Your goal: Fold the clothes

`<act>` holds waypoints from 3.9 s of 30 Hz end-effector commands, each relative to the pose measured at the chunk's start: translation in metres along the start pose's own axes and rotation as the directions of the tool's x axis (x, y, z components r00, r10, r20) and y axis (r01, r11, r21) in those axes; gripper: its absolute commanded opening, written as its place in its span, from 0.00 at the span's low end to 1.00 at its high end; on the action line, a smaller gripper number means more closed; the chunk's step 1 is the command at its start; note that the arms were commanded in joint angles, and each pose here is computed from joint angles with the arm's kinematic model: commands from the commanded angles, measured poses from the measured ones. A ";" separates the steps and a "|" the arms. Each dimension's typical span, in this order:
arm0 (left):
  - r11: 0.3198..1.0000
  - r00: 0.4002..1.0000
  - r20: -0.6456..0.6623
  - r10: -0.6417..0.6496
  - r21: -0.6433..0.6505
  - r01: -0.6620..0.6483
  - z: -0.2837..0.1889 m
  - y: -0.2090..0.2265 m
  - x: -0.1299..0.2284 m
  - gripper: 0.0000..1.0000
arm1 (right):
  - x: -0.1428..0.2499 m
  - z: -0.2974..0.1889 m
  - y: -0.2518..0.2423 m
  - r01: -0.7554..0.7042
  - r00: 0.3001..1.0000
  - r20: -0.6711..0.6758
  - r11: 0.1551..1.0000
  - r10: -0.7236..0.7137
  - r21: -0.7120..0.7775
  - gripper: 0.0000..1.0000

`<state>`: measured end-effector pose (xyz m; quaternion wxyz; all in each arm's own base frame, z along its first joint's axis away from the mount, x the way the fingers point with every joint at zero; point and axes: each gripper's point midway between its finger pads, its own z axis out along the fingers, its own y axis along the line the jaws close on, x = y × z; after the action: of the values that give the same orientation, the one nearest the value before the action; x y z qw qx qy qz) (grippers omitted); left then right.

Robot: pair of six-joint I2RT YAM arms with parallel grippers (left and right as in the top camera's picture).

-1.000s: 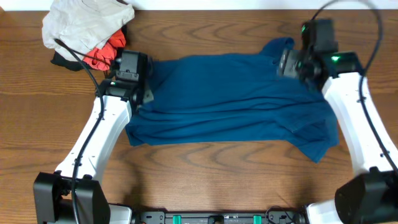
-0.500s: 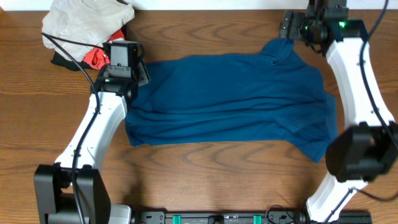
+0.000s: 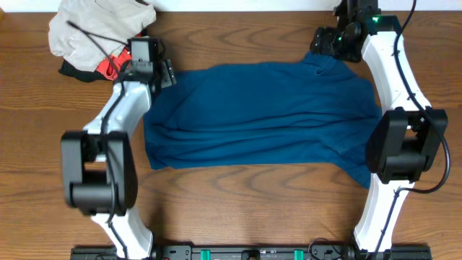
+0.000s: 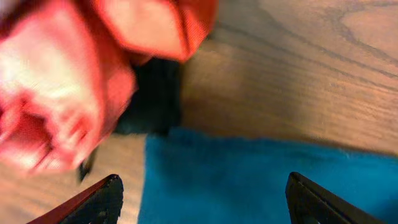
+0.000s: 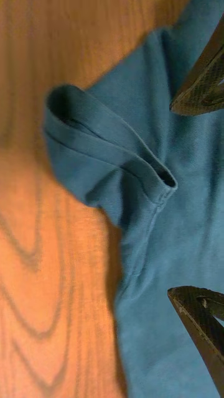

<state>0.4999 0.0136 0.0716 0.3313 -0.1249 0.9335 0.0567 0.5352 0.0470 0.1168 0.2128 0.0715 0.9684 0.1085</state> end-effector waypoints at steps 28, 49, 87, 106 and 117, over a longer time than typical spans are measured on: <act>0.998 0.991 -0.120 0.066 0.017 -0.065 0.075 0.025 0.026 0.84 | 0.018 -0.004 0.008 -0.009 0.997 -0.076 1.000 0.008 -0.008 0.85; 0.995 0.984 -0.173 -0.033 0.090 0.049 0.073 0.011 0.038 0.29 | 0.041 -0.006 -0.009 -0.040 0.986 -0.159 0.995 0.054 0.091 0.74; 0.995 0.983 -0.179 -0.034 0.088 0.051 0.073 0.011 0.039 0.26 | 0.036 0.079 0.001 -0.080 0.990 -0.118 0.996 0.074 -0.045 0.42; 0.995 0.983 -0.179 -0.034 0.087 0.051 0.073 0.011 0.040 0.26 | 0.033 0.080 0.002 0.060 0.993 -0.098 0.996 -0.066 -0.062 0.39; 0.995 0.983 -0.179 -0.034 0.087 0.051 0.073 0.011 0.040 0.26 | 0.041 0.081 0.015 0.118 0.986 -0.112 0.989 -0.127 -0.084 0.36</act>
<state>0.5143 0.0313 0.0032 0.2693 -0.1340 0.9537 -0.0046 0.5379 0.0689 0.0351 0.1685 0.0243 0.9766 0.1317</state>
